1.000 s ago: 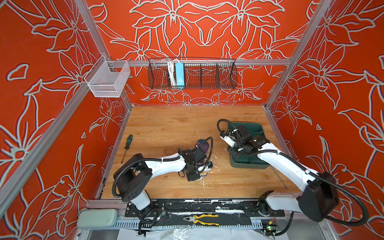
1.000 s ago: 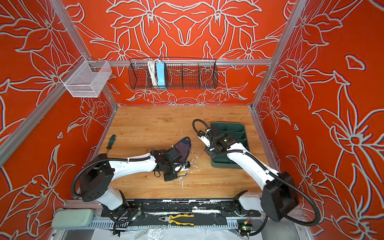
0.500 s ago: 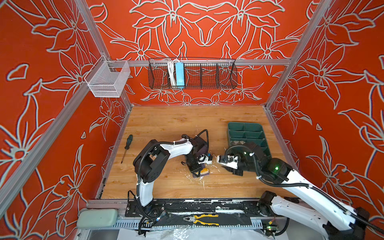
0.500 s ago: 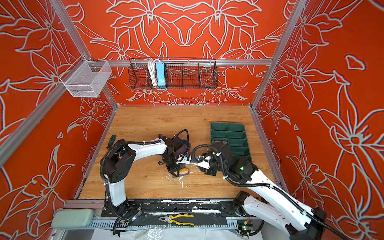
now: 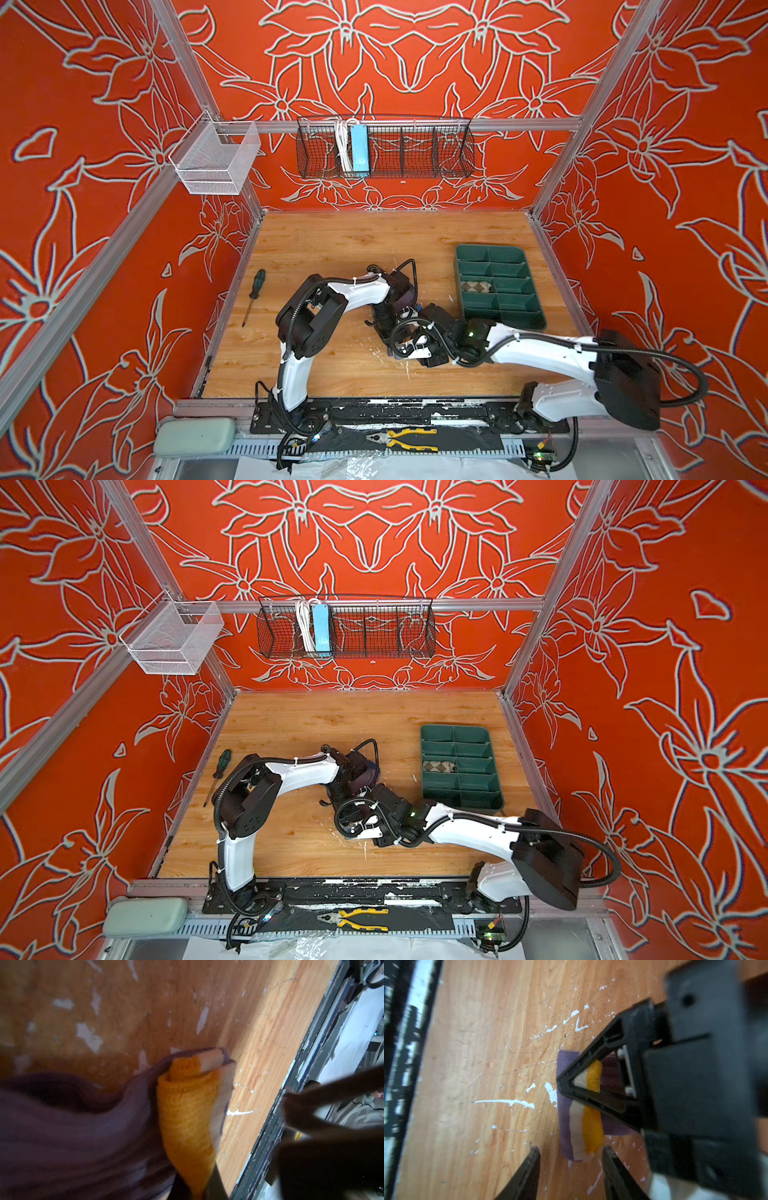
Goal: Roll the socks
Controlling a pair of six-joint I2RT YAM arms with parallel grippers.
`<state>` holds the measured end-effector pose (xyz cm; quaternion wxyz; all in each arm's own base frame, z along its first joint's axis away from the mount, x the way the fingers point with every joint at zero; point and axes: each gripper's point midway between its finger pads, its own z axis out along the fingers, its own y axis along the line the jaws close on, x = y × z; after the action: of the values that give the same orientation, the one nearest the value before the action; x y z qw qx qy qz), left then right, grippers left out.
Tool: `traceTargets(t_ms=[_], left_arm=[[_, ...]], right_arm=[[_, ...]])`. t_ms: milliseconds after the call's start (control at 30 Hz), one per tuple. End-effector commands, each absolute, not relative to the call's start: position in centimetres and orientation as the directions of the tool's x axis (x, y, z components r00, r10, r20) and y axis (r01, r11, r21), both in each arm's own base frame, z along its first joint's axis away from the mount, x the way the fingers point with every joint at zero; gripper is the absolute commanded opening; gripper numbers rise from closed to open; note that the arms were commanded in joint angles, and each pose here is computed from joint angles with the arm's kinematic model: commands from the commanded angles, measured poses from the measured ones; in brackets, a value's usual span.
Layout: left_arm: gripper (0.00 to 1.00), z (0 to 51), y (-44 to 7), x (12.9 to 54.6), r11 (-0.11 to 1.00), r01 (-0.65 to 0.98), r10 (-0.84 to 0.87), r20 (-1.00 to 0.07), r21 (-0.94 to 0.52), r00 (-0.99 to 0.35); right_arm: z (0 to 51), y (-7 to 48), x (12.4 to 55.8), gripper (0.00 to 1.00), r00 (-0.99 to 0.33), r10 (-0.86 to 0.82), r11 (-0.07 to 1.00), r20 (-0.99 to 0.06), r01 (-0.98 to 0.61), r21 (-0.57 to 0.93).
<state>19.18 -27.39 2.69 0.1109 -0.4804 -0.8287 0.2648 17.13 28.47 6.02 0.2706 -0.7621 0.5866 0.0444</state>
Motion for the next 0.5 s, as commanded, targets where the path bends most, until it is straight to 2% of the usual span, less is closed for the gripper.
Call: traceTargets(t_ms=[0,300,467], left_arm=[[0.0,1.8,-26.8,18.8,0.409,0.723,0.862,-0.024,-0.556,-0.506],[0.0,2.3,-26.9,19.0,0.396,0.737,0.863,-0.052,-0.548,-0.502],[0.0,2.3,-26.8,18.9,0.391,0.74,0.865,-0.055,-0.546,-0.498]], right_arm=[[4.9,29.4,18.4,0.49,0.358,-0.875,-0.203,-0.325,-0.882,-0.425],[2.6,29.3,19.2,0.36,0.343,-0.898,-0.2,-0.274,-0.875,-0.441],[3.2,29.4,19.6,0.38,0.351,-0.896,-0.189,-0.271,-0.855,-0.484]])
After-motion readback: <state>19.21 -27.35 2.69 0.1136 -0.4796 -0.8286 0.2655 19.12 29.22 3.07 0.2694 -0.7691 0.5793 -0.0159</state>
